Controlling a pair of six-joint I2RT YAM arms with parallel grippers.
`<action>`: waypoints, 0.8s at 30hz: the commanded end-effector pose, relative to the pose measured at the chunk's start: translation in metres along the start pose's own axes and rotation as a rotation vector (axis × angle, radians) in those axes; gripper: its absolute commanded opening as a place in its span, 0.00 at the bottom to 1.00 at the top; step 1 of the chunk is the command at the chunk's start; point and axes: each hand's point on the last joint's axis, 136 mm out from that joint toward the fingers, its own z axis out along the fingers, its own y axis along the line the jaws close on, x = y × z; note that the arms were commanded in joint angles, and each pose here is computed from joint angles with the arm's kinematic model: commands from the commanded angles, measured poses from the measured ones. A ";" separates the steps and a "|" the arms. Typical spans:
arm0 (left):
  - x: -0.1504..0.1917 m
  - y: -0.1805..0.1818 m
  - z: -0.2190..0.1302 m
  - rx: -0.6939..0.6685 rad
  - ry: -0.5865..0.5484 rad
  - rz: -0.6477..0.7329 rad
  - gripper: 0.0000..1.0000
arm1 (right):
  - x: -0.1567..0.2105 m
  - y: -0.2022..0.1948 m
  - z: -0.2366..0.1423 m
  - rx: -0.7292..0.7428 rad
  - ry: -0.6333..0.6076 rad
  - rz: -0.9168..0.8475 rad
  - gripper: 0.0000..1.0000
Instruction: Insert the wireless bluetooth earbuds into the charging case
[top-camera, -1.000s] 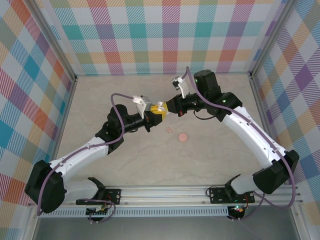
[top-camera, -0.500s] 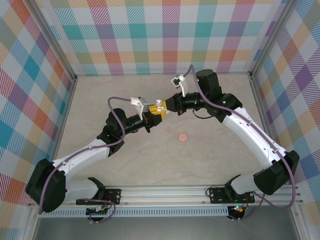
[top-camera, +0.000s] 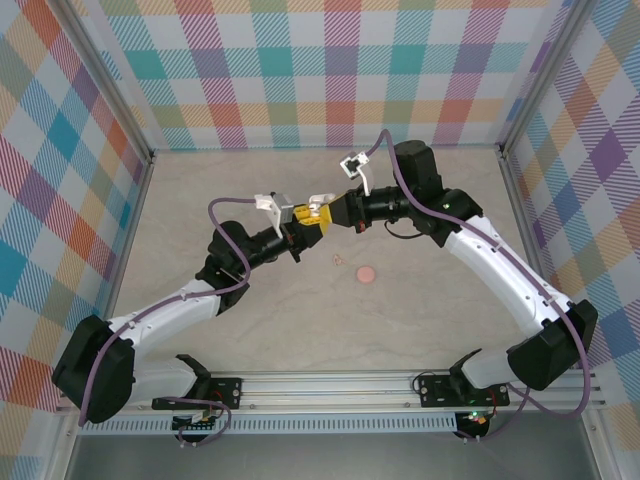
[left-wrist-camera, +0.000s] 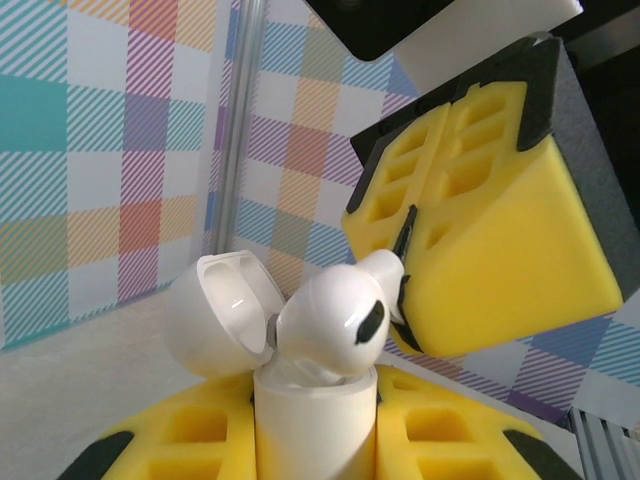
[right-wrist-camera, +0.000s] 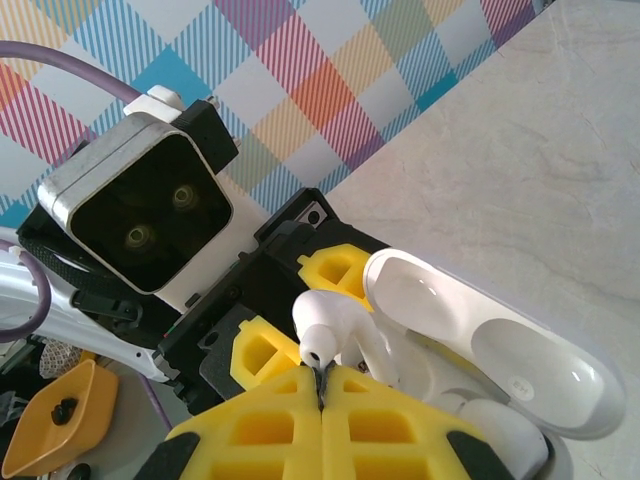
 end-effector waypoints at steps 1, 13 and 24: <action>-0.009 -0.005 0.001 0.023 -0.046 0.020 0.00 | -0.007 0.013 -0.006 -0.047 -0.028 -0.029 0.02; -0.003 -0.006 0.002 0.030 -0.028 0.036 0.00 | -0.010 0.011 0.000 -0.070 -0.030 -0.012 0.01; -0.015 -0.010 0.000 0.043 -0.082 0.041 0.00 | -0.005 0.003 0.006 -0.065 -0.017 0.011 0.01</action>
